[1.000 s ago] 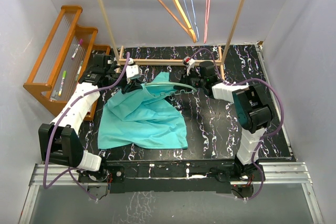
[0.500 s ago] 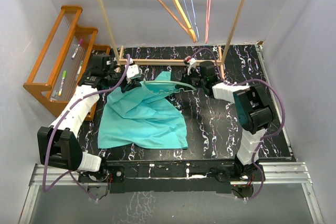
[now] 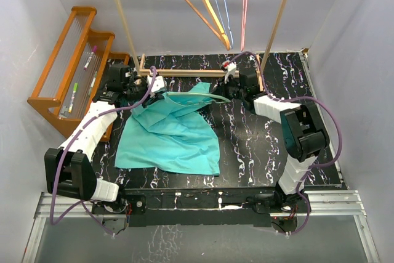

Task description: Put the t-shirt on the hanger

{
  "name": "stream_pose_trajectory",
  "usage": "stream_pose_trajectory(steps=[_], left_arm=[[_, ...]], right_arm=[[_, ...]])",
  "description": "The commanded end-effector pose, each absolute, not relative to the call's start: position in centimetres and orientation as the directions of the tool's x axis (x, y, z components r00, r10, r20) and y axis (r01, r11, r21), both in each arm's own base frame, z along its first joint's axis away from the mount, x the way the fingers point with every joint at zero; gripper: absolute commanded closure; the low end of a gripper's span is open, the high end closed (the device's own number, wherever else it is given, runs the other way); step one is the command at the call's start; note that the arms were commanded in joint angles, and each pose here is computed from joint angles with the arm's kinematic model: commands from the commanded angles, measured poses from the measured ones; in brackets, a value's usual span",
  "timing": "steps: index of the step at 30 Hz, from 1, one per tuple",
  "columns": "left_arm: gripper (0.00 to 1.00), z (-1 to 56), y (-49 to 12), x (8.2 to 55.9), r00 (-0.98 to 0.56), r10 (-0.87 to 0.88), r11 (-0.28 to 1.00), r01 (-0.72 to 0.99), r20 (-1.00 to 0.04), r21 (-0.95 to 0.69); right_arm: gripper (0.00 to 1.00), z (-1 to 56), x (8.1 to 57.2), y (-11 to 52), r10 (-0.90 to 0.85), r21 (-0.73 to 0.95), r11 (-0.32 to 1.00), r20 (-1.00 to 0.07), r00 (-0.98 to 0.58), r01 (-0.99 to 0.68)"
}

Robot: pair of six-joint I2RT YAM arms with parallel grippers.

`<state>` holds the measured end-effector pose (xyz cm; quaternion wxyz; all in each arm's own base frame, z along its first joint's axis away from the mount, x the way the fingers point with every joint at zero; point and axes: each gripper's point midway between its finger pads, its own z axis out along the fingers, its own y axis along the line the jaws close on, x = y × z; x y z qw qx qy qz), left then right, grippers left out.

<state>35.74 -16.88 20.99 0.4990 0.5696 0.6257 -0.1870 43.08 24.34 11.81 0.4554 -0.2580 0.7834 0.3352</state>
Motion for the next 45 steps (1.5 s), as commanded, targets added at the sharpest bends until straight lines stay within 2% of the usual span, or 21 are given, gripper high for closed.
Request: stream_pose_trajectory(steps=[1,10,16,24,30,45], left_arm=[[1.0,23.5,-15.0,37.9,0.204,0.577,0.353,0.811,-0.791,0.467],[1.0,24.5,-14.0,39.5,0.193,0.617,0.395,0.763,-0.763,0.512],[1.0,24.5,-15.2,39.3,0.166,0.561,0.397,0.806,-0.811,0.439],[1.0,25.6,-17.1,37.3,0.147,0.458,0.363,0.87,-0.877,0.335],[1.0,27.2,-17.4,36.5,0.111,0.426,0.368,0.886,-0.898,0.284],[1.0,25.1,-17.1,37.0,0.054,0.511,0.377,0.883,-0.858,0.28]], right_arm=[[0.92,15.4,44.2,23.3,-0.08,0.23,0.67,-0.923,-0.376,-0.706],[0.92,18.1,43.8,23.2,-0.065,0.212,0.665,-0.939,-0.338,-0.716],[0.92,19.3,43.9,23.5,-0.056,0.216,0.653,-0.942,-0.33,-0.726],[0.92,17.7,44.1,23.9,-0.069,0.258,0.645,-0.918,-0.391,-0.719],[0.92,14.1,44.9,24.0,-0.091,0.316,0.662,-0.866,-0.491,-0.68],[0.92,13.6,46.1,22.5,-0.122,0.254,0.766,-0.845,-0.521,-0.591]])
